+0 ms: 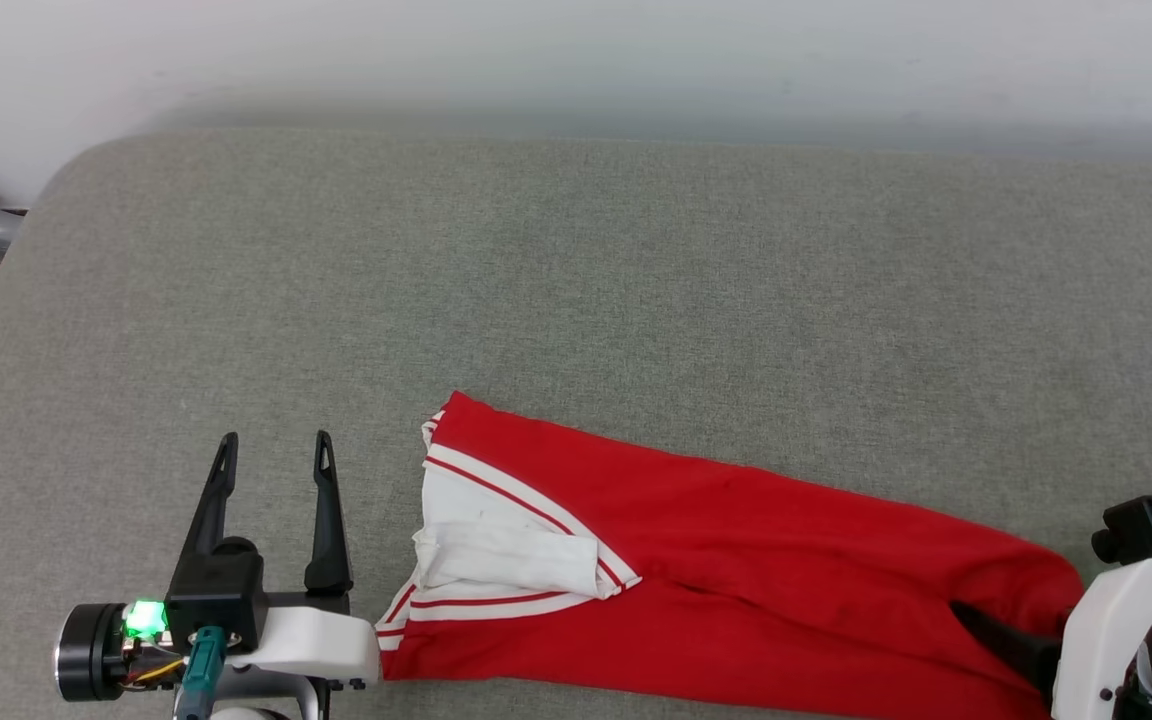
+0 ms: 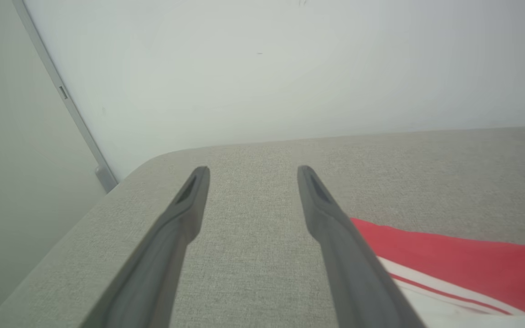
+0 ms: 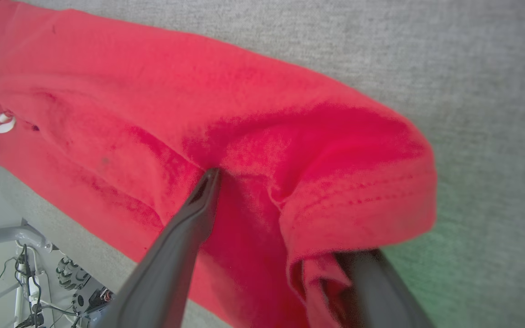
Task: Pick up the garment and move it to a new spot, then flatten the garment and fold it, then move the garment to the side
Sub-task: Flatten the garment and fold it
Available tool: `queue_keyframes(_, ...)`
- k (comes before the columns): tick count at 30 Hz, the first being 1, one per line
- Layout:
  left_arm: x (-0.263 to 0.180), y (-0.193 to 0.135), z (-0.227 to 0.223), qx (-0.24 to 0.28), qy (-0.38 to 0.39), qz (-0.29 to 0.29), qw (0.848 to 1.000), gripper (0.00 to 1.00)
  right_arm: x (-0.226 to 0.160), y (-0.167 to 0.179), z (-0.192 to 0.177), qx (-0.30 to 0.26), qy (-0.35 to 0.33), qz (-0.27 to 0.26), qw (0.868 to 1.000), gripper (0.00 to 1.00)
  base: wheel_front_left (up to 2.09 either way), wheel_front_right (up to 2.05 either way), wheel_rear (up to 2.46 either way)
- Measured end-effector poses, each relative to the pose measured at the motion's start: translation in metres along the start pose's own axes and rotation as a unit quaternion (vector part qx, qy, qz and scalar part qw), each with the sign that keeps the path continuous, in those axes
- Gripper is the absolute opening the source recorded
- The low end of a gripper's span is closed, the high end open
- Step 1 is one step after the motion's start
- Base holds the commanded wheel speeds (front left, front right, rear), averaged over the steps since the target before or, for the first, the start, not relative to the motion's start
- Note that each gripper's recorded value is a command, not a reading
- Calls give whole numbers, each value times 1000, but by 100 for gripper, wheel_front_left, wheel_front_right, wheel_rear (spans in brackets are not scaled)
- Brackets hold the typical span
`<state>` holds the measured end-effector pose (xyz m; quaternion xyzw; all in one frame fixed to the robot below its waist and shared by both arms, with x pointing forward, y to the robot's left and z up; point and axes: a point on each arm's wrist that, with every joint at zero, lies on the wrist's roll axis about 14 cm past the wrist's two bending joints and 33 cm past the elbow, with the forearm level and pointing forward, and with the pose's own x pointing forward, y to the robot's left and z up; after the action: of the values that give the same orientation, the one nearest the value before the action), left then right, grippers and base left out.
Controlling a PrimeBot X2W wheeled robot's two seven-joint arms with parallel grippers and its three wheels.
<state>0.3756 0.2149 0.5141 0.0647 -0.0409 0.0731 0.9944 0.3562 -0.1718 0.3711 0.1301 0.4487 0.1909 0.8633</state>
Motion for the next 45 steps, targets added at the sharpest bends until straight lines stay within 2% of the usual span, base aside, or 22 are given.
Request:
queue_keyframes(1, -1, 0, 2, 0, -4, 1, 1000, 100, 0, 0, 1, -2, -5, 0, 1000, 15, 0, 0, 0)
queue_keyframes(2, -2, 0, 4, 0, -9, 2, 1000, 100, 0, 0, 0, -3, -7, 0, 1000, 0, 0, 0, 0)
queue_keyframes(10, -12, -3, 3, 11, -10, 1, 1000, 100, -7, -14, 7, -13, -25, -19, 999, 0, 0, 0, 0)
queue_keyframes(21, -19, -6, 3, 15, -12, -4, 1000, 100, -54, -97, 21, -19, -36, -139, 989, 0, 0, 0, 0)
queue_keyframes(25, -22, -7, 4, 20, -15, -7, 1000, 100, -64, -106, 24, -11, -43, -154, 987, 0, 0, 0, 0)
queue_keyframes(29, -26, -5, 3, 22, -13, -5, 1000, 100, -66, -93, 24, -4, -37, -131, 991, 0, 0, 0, 0)
queue_keyframes(34, -28, -8, 3, 18, -13, -8, 1000, 100, -67, -54, 42, -15, -57, -69, 996, 0, 0, 0, 0)
queue_keyframes(45, -30, -11, -1, 17, -5, -12, 1000, 100, -57, 34, 72, -92, -62, 46, 993, 0, 0, 0, 0)
